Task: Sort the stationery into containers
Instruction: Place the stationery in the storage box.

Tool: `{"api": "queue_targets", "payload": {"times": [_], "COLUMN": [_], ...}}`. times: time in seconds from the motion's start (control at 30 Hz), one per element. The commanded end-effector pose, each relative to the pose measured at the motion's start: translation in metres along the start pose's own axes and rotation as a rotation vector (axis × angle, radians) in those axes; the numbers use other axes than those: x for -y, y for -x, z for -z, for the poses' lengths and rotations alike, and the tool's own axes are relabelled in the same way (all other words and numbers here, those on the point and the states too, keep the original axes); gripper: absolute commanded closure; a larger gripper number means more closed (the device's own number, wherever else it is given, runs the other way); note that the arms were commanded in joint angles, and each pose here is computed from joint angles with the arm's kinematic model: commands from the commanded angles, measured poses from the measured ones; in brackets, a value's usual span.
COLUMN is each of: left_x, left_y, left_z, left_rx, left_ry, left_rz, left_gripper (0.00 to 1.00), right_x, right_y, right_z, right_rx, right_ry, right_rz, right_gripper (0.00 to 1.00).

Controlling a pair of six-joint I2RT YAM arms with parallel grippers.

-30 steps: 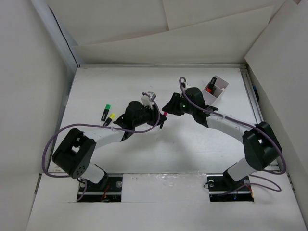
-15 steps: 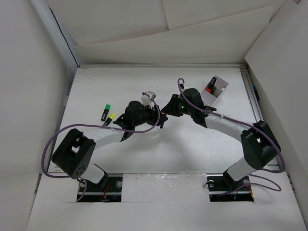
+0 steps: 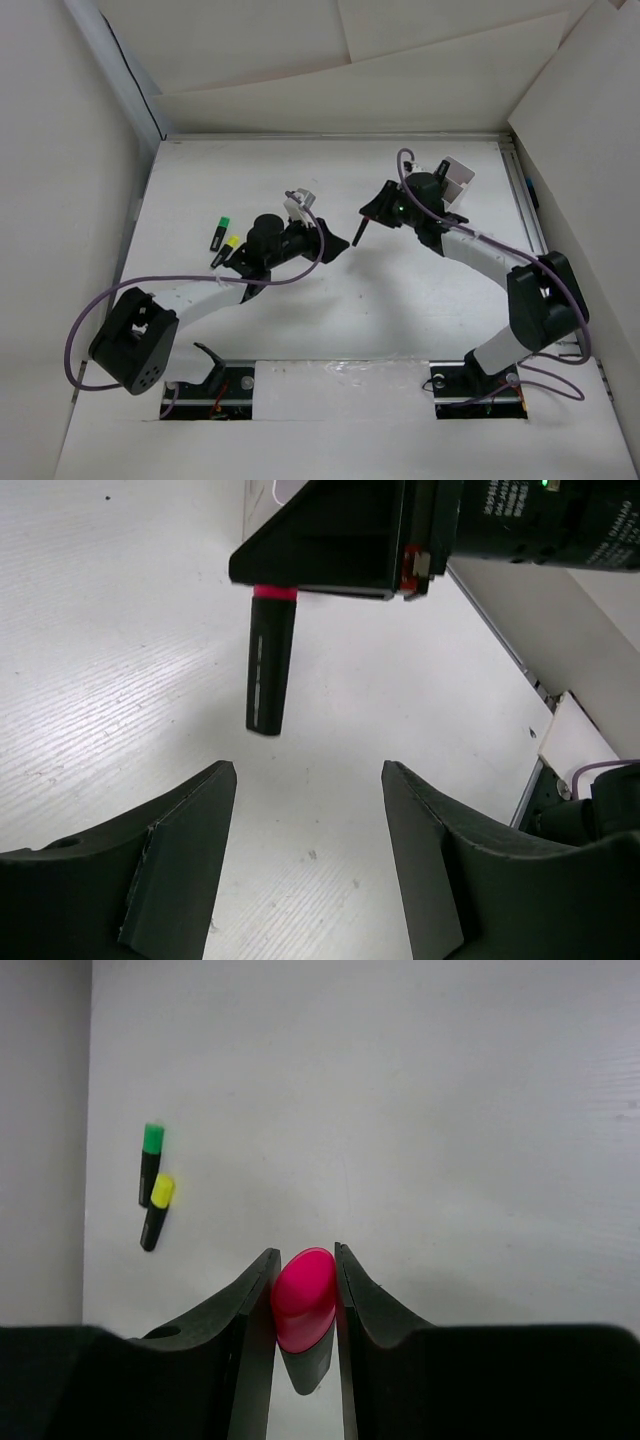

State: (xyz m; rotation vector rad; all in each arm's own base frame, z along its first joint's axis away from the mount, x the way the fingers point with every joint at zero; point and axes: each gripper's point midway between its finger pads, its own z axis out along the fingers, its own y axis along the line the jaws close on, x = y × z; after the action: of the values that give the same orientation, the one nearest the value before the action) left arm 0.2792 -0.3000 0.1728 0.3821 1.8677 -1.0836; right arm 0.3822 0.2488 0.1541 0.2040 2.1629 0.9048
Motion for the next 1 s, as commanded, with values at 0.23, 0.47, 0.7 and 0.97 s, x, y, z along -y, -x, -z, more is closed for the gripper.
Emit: {"api": "queue_targets", "payload": {"times": [0.23,0.47,0.7,0.97], "left_x": [0.015,0.021,0.019,0.016], "left_y": [0.018,0.018,0.018,0.013], "left_z": [0.007,0.008,0.008,0.006], "left_rx": [0.065,0.061,0.063,0.047], "left_ry": [-0.053,-0.08,-0.07,-0.062], "left_rz": [-0.026,-0.013,-0.011,0.004], "left_gripper": [0.43,0.43,0.43,0.43], "right_x": [0.058,0.133,0.156,0.158], "right_y": [0.144,0.192,0.208,0.197], "right_z": [0.058,0.108,0.118,0.107], "right_rx": [0.397,0.678,0.775,0.803], "right_ry": [-0.16,-0.506,-0.677,-0.837], "right_rz": [-0.054,-0.112,-0.105,-0.034], "right_gripper": [0.95,0.95,0.95,0.92]}}
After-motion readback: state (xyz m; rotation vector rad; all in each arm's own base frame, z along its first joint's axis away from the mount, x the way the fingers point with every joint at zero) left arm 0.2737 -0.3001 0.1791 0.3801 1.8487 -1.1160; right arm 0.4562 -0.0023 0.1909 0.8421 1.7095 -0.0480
